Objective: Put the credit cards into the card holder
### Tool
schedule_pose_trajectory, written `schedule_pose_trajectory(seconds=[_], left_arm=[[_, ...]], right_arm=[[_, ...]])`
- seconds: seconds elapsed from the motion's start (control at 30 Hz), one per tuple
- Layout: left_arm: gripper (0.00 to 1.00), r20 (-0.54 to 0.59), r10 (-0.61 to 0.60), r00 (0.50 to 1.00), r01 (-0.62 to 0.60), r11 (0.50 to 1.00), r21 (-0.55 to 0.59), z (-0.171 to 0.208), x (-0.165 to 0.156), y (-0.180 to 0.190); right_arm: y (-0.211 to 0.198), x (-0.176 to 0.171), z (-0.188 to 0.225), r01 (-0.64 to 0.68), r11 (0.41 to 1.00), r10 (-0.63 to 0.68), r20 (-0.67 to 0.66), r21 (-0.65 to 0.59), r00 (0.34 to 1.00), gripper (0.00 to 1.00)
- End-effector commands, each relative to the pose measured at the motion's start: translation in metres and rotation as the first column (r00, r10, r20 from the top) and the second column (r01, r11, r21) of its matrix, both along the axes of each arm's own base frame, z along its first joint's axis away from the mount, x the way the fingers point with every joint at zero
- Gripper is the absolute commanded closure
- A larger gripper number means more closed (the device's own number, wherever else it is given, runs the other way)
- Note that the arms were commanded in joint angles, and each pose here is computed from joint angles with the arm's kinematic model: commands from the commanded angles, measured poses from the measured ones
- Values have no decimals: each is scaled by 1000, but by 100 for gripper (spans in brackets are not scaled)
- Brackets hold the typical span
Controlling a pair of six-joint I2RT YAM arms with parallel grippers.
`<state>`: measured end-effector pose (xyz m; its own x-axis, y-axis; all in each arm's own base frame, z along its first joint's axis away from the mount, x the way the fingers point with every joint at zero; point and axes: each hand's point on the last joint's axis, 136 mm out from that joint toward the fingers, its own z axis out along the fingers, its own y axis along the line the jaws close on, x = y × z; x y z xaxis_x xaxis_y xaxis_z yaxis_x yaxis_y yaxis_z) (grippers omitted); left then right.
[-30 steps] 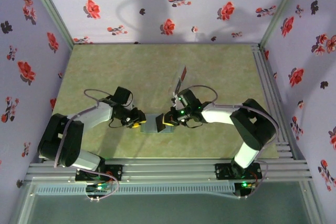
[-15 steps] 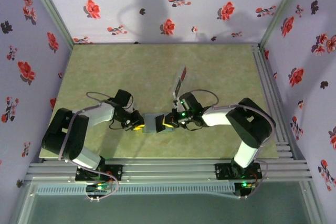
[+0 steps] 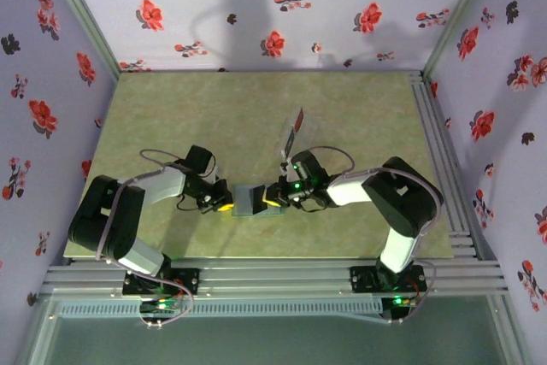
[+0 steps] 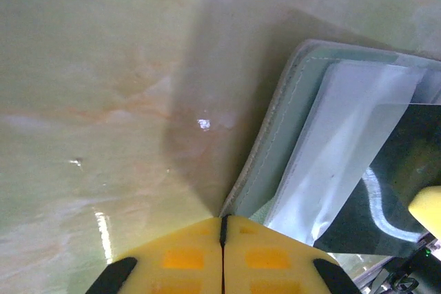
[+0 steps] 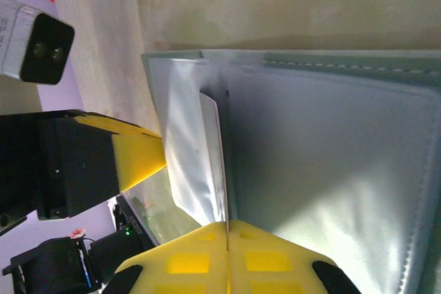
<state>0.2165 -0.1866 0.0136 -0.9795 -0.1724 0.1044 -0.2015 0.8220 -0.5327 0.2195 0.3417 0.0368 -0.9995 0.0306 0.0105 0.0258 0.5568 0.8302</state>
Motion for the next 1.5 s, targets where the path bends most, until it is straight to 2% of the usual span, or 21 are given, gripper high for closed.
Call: schedule_pose_trajectory(seconds=[0.0,0.37,0.47,0.77,1.23,1.47], left_arm=[[94,-41,-28,999,29,999,33,-16,-9,4],[94,-44,-34,998,35,999,24,-13,-10,2],[94,-51,-39,998,40,999,14,-14,-10,0],[95,-50,-47,998,48,999,13,-12,-9,0],[95,-58,-36,998,37,999,14,-14,-12,1],[95,-48,-21,999,22,1000,9,-12,-13,0]], right_arm=[[0,4,-8,6,1000,-6,0,-20,1000,94],[-7,4,-13,-41,993,45,28,-112,999,87],[-11,3,-16,-61,985,67,34,-160,997,89],[-11,6,-18,-67,981,76,46,-182,996,92],[1,18,-16,-4,993,11,56,-119,998,95],[5,16,-18,15,996,-11,43,-89,999,90]])
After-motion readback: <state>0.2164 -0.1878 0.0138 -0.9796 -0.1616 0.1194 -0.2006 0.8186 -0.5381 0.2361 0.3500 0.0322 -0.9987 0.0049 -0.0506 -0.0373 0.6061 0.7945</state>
